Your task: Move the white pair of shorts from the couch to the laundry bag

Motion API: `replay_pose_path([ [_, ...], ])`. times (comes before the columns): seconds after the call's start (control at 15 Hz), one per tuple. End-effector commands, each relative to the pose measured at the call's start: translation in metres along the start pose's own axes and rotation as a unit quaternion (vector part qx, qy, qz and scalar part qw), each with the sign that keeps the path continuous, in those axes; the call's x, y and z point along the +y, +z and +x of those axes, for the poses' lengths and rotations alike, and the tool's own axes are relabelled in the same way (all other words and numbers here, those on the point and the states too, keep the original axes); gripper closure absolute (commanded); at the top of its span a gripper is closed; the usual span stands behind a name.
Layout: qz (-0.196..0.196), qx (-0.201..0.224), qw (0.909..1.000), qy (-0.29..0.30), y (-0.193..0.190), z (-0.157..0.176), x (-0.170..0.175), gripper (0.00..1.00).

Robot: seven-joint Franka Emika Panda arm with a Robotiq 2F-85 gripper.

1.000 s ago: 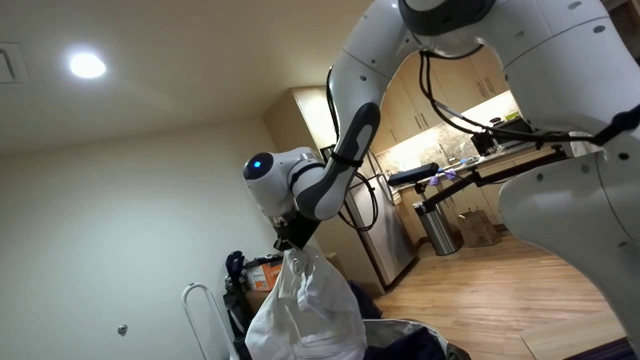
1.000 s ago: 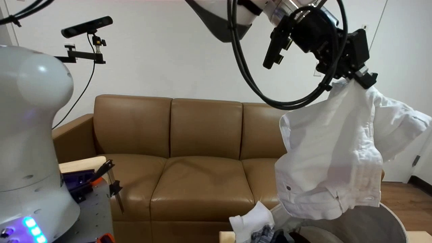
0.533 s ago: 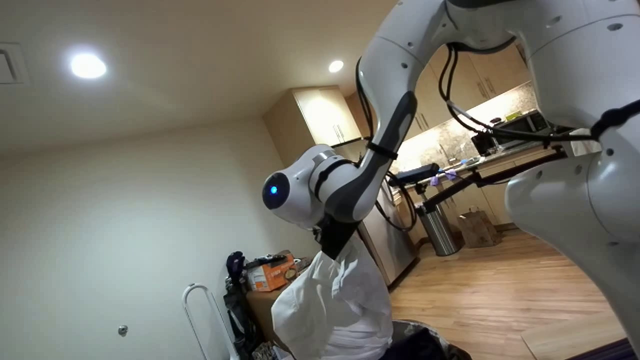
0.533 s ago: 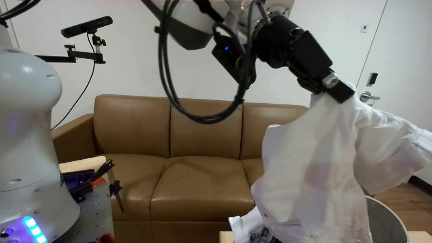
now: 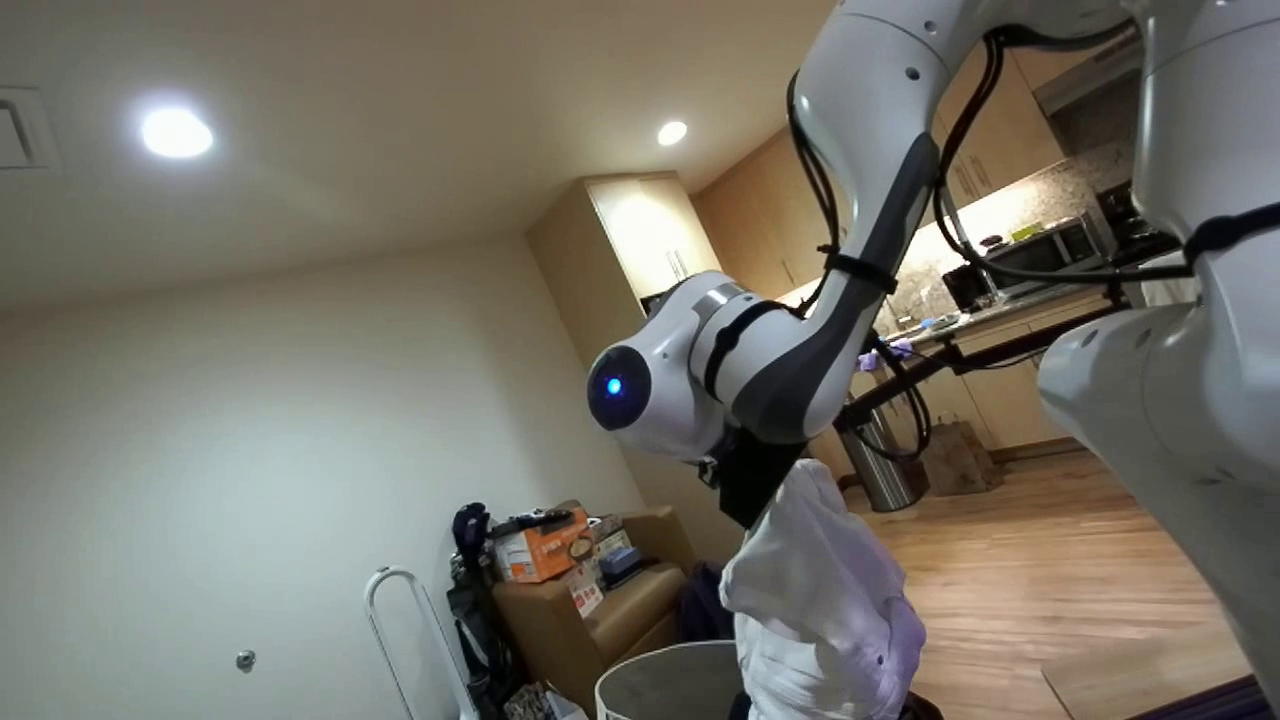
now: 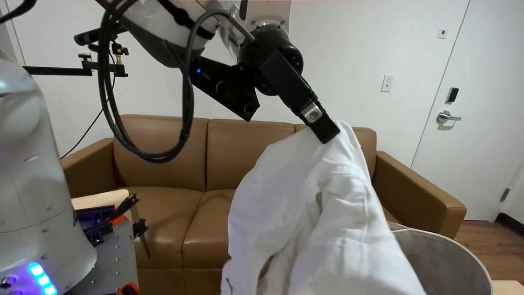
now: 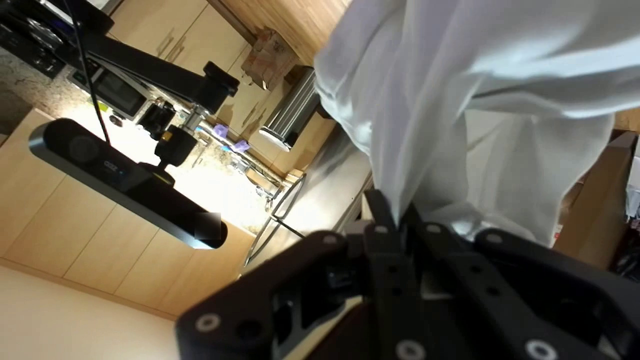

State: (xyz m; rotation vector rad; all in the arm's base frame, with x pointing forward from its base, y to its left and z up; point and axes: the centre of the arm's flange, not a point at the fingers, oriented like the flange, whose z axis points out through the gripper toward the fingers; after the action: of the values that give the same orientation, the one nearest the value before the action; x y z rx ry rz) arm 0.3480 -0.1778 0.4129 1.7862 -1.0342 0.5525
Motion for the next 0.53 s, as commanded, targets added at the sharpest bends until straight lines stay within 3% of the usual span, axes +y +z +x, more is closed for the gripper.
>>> replay_pose_path([
  [0.0,0.0,0.0,1.0,0.0,0.0,0.0,0.0,0.93],
  [0.27,0.008,-0.01,0.9998,0.012,0.006,0.005,0.002,0.94],
  [0.33,0.022,-0.048,0.9983,0.026,0.019,0.014,0.005,0.94],
  [0.47,0.039,-0.084,0.9927,0.078,0.051,0.033,0.009,0.94],
])
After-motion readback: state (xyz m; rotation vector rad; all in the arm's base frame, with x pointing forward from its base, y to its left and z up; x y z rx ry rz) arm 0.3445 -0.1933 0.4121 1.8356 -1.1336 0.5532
